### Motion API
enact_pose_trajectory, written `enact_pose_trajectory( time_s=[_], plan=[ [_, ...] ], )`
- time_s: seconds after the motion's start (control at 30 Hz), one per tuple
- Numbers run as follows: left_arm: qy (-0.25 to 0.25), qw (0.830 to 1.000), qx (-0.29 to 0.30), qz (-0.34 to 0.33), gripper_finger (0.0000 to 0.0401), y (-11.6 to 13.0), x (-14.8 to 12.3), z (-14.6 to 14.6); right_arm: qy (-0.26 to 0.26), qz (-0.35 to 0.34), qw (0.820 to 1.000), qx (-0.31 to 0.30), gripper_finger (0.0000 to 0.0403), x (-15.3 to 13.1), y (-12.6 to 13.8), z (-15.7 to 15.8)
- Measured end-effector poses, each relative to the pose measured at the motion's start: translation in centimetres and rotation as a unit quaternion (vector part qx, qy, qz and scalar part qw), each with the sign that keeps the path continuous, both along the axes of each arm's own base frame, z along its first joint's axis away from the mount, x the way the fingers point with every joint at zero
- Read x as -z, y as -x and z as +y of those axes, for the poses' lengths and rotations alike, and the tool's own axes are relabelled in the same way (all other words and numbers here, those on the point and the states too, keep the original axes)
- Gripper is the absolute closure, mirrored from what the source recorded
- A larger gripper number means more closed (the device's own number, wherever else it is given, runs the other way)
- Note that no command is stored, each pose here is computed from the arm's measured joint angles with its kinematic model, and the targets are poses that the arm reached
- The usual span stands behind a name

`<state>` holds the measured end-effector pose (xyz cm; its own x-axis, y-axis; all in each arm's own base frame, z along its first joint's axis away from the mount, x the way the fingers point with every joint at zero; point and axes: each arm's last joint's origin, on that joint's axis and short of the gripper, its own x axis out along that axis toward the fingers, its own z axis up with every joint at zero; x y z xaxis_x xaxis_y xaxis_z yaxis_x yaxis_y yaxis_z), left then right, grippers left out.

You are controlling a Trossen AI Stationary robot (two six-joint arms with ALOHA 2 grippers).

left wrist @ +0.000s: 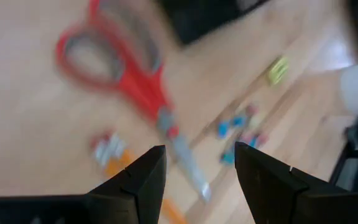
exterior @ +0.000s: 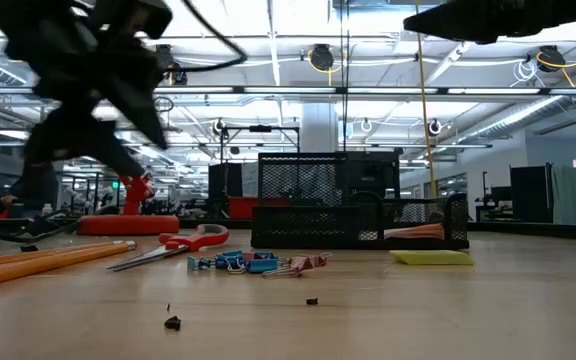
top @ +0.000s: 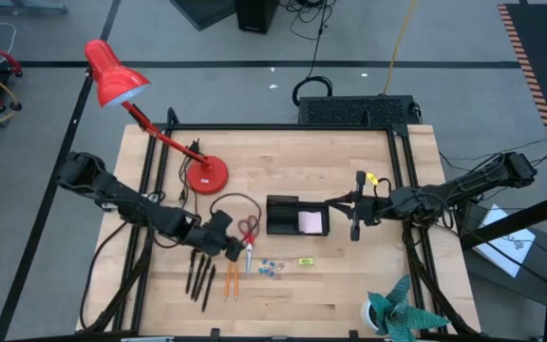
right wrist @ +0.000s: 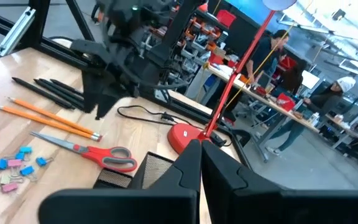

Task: Pick and place office supplies into organizer
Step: Put the orange pencil into the black desk organizer

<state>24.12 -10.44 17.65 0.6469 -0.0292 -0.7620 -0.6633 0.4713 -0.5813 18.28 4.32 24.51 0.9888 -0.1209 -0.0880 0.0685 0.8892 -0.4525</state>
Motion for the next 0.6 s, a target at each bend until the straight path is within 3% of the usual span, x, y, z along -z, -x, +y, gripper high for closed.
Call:
enact_pose_trajectory(
  time_s=[0.23, 0.43, 0.6],
  plan=[
    [0.048, 0.994, -0.040, 0.085, 0.0203, 0.7, -2.3, -2.2, -0.009, 0.031, 0.999, 0.002, 0.0399, 0.7, 0.1, 0.0],
    [0.045, 0.989, -0.045, 0.132, 0.0203, -1.7, -3.3, -3.5, -0.004, 0.034, 0.999, 0.002, 0.0399, 0.7, 0.1, 0.0],
    [0.036, 0.966, -0.021, 0.254, 0.0203, -3.9, -1.6, -4.0, 0.011, 0.036, 0.999, 0.000, 0.0399, 0.7, 0.1, 0.0]
  ],
)
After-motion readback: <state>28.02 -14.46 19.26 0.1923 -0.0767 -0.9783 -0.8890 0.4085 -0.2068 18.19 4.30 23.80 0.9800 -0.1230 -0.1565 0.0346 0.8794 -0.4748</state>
